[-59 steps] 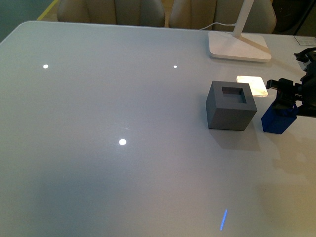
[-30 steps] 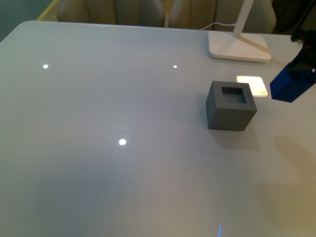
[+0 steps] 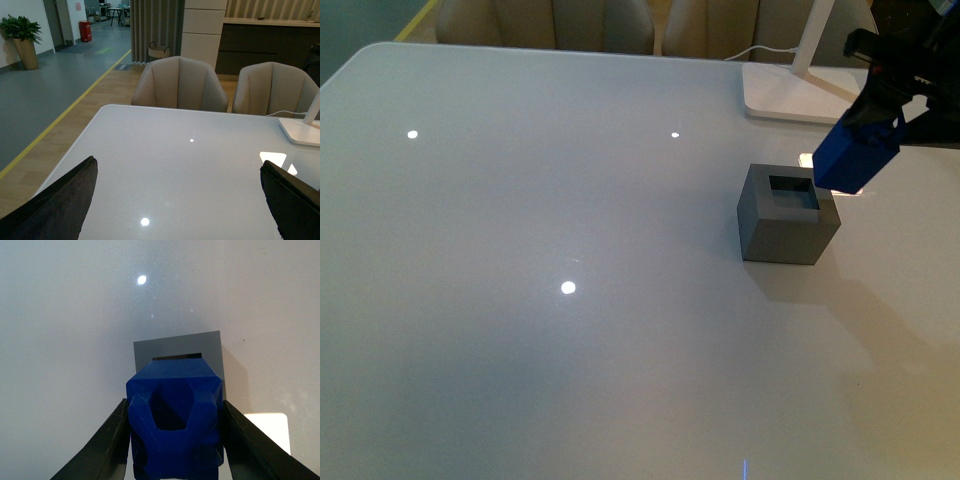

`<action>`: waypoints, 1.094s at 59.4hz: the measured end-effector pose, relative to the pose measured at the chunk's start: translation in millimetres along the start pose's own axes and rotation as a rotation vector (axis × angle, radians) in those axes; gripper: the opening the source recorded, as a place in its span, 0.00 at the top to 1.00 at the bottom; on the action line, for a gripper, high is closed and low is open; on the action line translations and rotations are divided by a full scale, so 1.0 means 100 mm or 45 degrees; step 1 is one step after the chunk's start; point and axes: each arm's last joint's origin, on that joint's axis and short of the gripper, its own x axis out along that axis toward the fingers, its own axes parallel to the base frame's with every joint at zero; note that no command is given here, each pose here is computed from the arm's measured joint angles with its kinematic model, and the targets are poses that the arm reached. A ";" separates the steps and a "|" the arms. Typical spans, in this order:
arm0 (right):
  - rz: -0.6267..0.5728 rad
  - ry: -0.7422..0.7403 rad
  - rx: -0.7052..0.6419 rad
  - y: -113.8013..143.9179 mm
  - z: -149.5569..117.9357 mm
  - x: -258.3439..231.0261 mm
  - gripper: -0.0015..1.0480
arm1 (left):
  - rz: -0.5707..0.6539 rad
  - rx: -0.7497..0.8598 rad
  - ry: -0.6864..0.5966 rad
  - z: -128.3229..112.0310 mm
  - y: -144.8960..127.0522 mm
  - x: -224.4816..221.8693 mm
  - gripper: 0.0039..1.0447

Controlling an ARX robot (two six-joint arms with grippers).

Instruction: Insert blue part into gray base

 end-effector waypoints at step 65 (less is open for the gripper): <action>-0.045 0.087 0.033 0.04 -0.02 0.36 0.58 | 0.000 0.000 0.000 0.00 0.00 0.00 0.07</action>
